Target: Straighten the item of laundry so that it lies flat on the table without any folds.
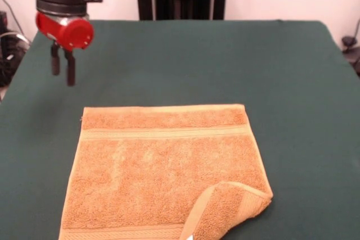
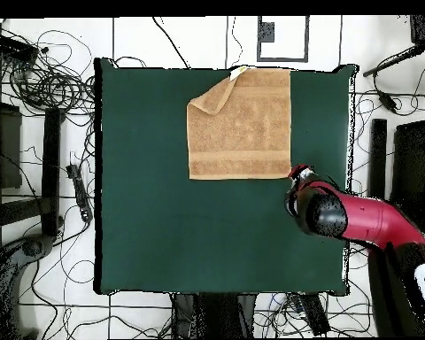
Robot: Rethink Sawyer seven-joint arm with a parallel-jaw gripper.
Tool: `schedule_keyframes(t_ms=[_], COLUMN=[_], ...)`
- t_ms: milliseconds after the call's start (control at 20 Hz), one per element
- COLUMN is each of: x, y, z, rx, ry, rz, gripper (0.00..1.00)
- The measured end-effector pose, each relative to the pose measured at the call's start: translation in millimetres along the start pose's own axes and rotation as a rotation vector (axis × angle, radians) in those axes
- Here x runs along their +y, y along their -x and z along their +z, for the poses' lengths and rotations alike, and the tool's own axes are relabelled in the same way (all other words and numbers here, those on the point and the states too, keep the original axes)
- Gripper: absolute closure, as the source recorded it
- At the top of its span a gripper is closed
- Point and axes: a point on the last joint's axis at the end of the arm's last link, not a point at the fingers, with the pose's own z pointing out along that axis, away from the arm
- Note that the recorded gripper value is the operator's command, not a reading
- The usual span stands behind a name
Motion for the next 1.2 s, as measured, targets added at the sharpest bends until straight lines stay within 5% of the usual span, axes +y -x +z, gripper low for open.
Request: schedule_keyframes(t_ms=[850, 1200], x=[13.9, -7.7], y=[44.2, 75.1], z=[-49.7, -67.1], rx=[0.034, 0.021], ry=[-0.015, -0.013], rz=[0.015, 0.062], gripper=[0.00, 0.00])
